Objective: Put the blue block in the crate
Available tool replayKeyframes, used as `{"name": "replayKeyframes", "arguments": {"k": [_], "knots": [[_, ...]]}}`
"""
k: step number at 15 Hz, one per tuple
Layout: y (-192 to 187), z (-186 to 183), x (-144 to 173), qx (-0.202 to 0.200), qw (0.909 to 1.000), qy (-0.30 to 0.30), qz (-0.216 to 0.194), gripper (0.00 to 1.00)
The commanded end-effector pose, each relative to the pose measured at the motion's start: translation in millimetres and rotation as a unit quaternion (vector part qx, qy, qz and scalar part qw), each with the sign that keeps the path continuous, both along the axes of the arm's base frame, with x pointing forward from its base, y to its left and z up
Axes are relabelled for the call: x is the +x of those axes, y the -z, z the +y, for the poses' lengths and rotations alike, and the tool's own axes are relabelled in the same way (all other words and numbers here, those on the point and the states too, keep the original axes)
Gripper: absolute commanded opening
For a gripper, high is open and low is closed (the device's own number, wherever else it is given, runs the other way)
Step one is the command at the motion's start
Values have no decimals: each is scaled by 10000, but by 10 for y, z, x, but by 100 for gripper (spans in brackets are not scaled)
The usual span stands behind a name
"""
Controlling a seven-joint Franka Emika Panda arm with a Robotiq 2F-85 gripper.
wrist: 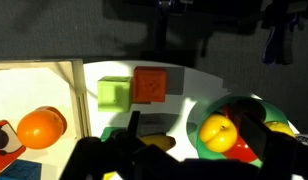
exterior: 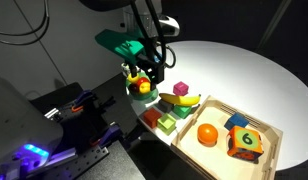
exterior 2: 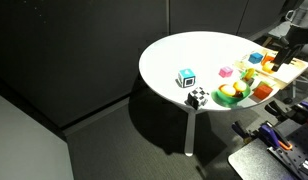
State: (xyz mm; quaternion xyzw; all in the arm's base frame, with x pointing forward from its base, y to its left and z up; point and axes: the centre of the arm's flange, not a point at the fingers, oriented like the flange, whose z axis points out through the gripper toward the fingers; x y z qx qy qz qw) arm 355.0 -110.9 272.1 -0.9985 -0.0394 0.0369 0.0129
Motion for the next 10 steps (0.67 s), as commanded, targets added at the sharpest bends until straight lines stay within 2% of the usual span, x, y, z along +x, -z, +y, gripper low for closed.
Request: {"name": "replayKeyframes", "arguments": {"k": [1, 10], "knots": [[-224, 225, -92, -37, 10000, -13, -34, 100], [-451, 711, -96, -71, 9997, -190, -116, 100]]}}
